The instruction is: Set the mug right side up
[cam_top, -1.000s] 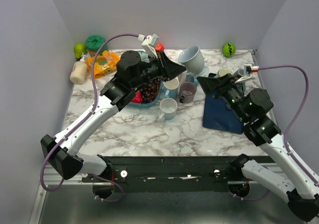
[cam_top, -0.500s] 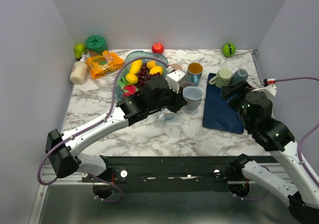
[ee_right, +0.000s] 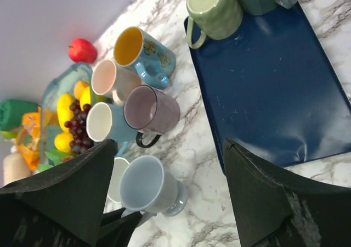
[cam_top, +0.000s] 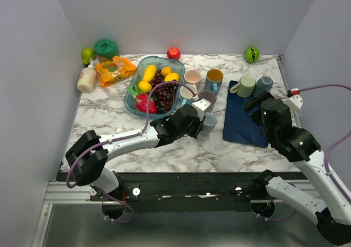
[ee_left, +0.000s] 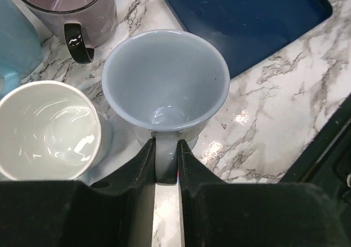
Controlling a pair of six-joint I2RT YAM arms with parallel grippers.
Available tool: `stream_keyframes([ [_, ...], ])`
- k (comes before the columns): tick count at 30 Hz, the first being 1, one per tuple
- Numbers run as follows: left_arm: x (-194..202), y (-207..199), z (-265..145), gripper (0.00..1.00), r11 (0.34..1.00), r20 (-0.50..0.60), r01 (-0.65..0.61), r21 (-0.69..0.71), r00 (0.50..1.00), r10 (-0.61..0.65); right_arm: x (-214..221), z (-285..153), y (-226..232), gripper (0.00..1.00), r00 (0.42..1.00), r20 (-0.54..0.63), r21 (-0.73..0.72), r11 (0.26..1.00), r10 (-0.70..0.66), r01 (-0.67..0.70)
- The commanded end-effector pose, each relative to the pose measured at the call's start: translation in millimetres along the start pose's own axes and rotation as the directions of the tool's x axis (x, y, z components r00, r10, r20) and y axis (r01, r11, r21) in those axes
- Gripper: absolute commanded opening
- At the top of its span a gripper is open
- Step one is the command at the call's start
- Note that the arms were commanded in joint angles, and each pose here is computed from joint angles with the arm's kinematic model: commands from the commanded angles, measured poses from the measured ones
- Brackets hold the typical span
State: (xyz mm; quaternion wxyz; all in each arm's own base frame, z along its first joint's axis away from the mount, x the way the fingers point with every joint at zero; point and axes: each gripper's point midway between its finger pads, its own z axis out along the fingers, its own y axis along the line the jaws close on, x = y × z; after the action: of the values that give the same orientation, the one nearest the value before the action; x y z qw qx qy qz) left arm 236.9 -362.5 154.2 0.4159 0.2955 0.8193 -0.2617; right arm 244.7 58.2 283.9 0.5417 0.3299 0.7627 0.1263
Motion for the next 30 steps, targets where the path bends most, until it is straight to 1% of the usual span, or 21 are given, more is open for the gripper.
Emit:
stream_keyframes([
  [1,-36,3,21,0.0,0.998,0.199,-0.006,-0.055,0.98,0.017,18,4,2,0.86,0.992,-0.093,0.016,0.996,-0.088,0.09],
  [2,-39,3,26,0.0,0.998,0.219,-0.006,-0.059,0.976,0.019,21,5,4,0.86,0.989,-0.107,0.011,0.995,-0.099,0.1],
  [4,-31,5,39,0.0,0.998,0.205,-0.009,-0.068,0.979,0.023,32,8,7,0.86,0.979,-0.155,0.003,0.991,-0.13,0.132],
  [6,-32,6,46,0.0,0.997,0.217,-0.008,-0.076,0.976,0.025,39,9,9,0.86,0.971,-0.187,-0.01,0.989,-0.147,0.147],
  [12,-18,22,69,0.0,0.987,0.219,0.009,-0.158,0.975,0.026,48,12,9,0.88,0.955,-0.226,-0.011,0.981,-0.19,0.192],
  [16,6,31,77,0.0,0.983,0.193,-0.004,-0.184,0.98,0.04,51,15,3,0.89,0.948,-0.239,0.019,0.975,-0.212,0.223],
  [17,9,32,77,0.02,0.983,0.193,-0.004,-0.186,0.98,0.04,52,15,-2,0.89,0.944,-0.248,0.038,0.972,-0.216,0.232],
  [18,12,33,76,0.1,0.982,0.191,-0.009,-0.189,0.981,0.046,53,17,-4,0.9,0.941,-0.257,0.048,0.97,-0.219,0.238],
  [19,22,36,74,0.13,0.98,0.176,-0.015,-0.196,0.983,0.05,55,17,-5,0.9,0.939,-0.265,0.053,0.969,-0.219,0.241],
  [20,22,36,72,0.16,0.98,0.181,-0.018,-0.197,0.982,0.055,54,19,-9,0.9,0.939,-0.268,0.067,0.969,-0.214,0.24],
  [21,25,35,70,0.24,0.98,0.177,-0.026,-0.198,0.982,0.062,55,20,-10,0.9,0.937,-0.278,0.069,0.968,-0.213,0.24],
  [24,33,37,65,0.26,0.976,0.164,-0.045,-0.212,0.983,0.081,59,24,-15,0.9,0.932,-0.3,0.085,0.968,-0.203,0.238],
  [26,36,37,62,0.3,0.976,0.158,-0.051,-0.211,0.984,0.085,59,27,-18,0.9,0.932,-0.306,0.1,0.967,-0.194,0.234],
  [27,37,36,61,0.36,0.977,0.158,-0.052,-0.208,0.984,0.086,62,28,-19,0.9,0.928,-0.316,0.102,0.966,-0.196,0.239],
  [30,38,34,58,0.49,0.978,0.153,-0.045,-0.204,0.985,0.077,63,33,-25,0.91,0.926,-0.325,0.124,0.963,-0.19,0.24],
])
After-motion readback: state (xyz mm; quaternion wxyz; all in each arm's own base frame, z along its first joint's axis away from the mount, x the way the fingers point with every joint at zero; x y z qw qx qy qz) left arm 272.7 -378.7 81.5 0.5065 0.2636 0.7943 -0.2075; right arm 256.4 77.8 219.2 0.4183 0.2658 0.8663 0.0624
